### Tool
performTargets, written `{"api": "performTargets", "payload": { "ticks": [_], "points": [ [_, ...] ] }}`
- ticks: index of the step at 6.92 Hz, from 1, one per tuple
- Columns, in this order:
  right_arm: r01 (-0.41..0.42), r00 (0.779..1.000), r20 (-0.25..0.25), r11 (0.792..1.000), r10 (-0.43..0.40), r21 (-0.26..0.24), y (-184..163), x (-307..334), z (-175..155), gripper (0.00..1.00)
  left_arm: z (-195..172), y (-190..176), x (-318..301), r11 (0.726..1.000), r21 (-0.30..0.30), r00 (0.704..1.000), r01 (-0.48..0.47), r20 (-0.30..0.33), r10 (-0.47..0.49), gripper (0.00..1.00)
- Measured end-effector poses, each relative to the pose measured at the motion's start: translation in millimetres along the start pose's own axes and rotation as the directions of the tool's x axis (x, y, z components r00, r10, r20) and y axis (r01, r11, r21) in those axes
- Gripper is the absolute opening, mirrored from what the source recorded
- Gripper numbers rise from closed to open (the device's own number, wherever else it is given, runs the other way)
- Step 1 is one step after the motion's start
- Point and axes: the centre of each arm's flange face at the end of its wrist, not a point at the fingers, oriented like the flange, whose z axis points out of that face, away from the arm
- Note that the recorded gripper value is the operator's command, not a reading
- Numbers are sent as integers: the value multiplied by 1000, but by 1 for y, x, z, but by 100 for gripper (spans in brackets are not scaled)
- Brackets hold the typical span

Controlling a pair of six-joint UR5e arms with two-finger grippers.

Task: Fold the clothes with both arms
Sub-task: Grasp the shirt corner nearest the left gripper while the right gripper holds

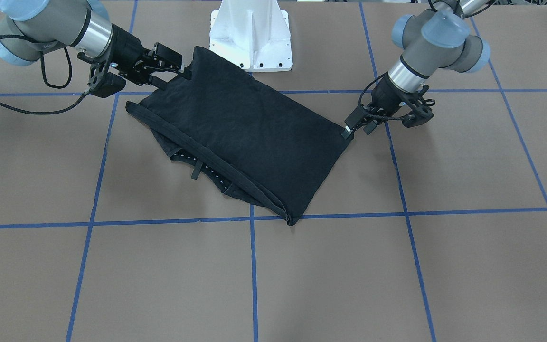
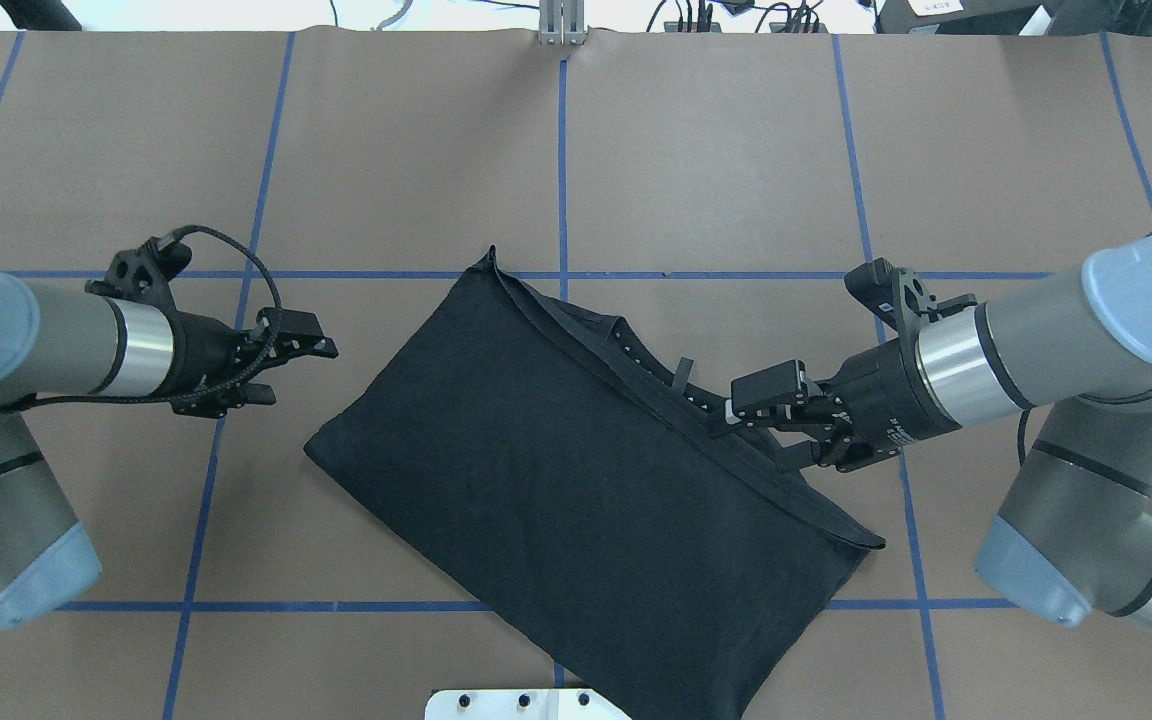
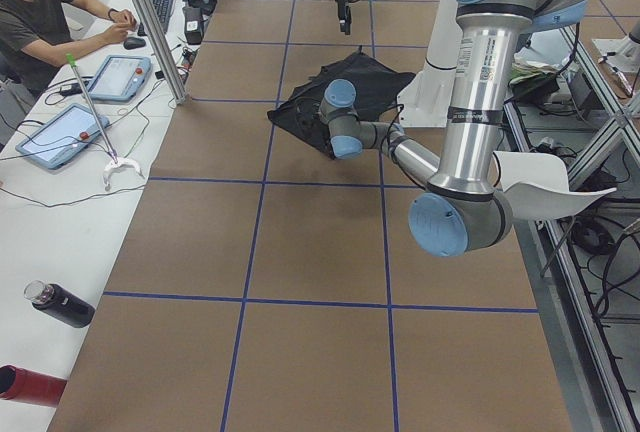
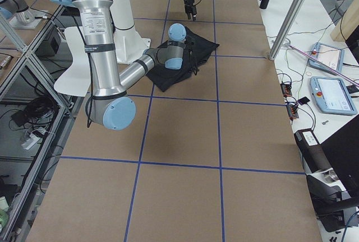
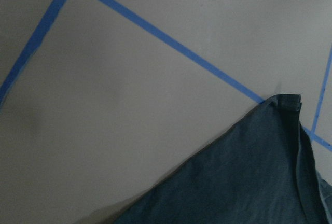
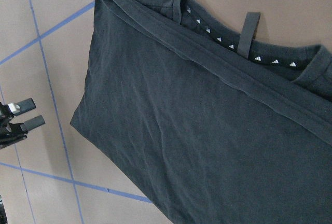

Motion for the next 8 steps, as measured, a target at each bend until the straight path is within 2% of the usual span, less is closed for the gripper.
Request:
{"api": "performTargets", "payload": {
  "ticks": [3, 4, 5, 6, 7, 8],
  "points": [
    [0, 1000, 4, 1000, 0, 25, -3, -1, 1, 100, 30, 20, -23, 1000, -5, 998, 18, 58, -18, 99],
    [0, 1000, 4, 1000, -1, 26, -4, -2, 1, 100, 36, 22, -27, 1000, -7, 997, 19, 71, -18, 94],
    [1, 1000, 5, 1000, -1, 26, -4, -2, 1, 100, 40, 25, -30, 1000, -13, 997, 18, 80, -17, 84],
    [0, 1000, 5, 1000, 0, 27, -4, -2, 0, 100, 43, 29, -33, 1000, -20, 996, 15, 87, -14, 65],
    [0, 1000, 5, 1000, 0, 26, -4, -2, 0, 100, 45, 32, -34, 1000, -24, 996, 14, 92, -12, 39],
    [0, 1000, 5, 1000, 0, 27, -4, -2, 0, 100, 46, 32, -35, 1000, -26, 995, 14, 94, -11, 6]
  ]
}}
